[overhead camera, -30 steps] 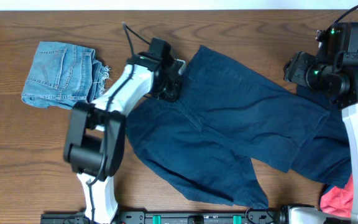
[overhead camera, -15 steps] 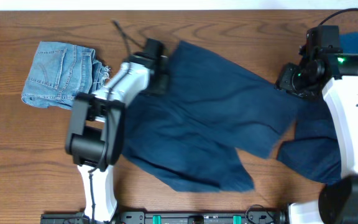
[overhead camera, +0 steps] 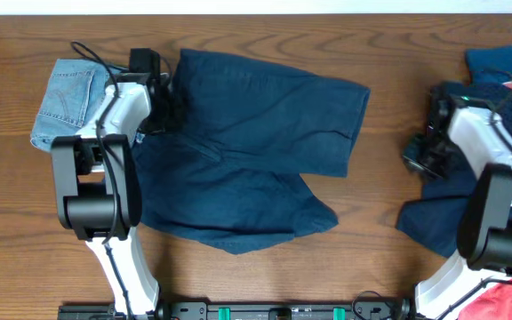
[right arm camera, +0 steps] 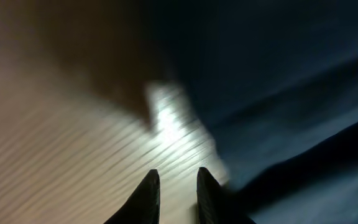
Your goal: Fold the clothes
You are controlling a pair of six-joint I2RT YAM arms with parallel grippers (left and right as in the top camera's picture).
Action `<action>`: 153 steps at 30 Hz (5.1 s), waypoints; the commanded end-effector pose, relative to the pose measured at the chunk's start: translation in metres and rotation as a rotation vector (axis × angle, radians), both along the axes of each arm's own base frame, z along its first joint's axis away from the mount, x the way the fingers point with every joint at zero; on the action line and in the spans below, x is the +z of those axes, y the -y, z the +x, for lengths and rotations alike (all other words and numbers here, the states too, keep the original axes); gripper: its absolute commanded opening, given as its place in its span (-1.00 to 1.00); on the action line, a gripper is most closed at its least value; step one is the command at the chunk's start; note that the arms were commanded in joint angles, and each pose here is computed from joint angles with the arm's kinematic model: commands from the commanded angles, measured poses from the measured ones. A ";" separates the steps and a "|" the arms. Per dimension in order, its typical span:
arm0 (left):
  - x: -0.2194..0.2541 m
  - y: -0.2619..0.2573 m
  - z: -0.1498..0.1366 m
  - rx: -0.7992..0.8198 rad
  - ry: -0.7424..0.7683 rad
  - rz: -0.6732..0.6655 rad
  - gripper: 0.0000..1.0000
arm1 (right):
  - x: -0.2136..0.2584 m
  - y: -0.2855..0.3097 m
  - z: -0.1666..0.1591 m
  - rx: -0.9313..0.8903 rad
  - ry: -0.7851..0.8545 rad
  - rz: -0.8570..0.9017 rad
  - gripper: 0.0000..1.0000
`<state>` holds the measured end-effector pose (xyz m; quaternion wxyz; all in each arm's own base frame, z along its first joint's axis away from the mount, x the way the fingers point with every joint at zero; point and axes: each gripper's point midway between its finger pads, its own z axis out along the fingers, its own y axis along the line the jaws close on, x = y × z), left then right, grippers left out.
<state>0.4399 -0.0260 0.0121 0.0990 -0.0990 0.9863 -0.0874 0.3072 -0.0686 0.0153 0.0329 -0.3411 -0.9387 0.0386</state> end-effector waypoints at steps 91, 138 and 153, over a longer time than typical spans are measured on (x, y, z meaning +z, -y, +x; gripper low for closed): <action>0.129 0.009 -0.129 -0.110 -0.041 0.112 0.31 | 0.064 -0.089 0.044 0.441 0.194 0.391 0.20; 0.006 0.059 -0.158 -0.210 -0.035 -0.059 0.10 | 0.092 -0.070 -0.018 0.423 0.180 0.252 -0.67; 0.003 0.073 -0.140 -0.214 0.015 -0.136 0.09 | 0.049 -0.086 -0.027 0.378 0.186 0.324 -0.58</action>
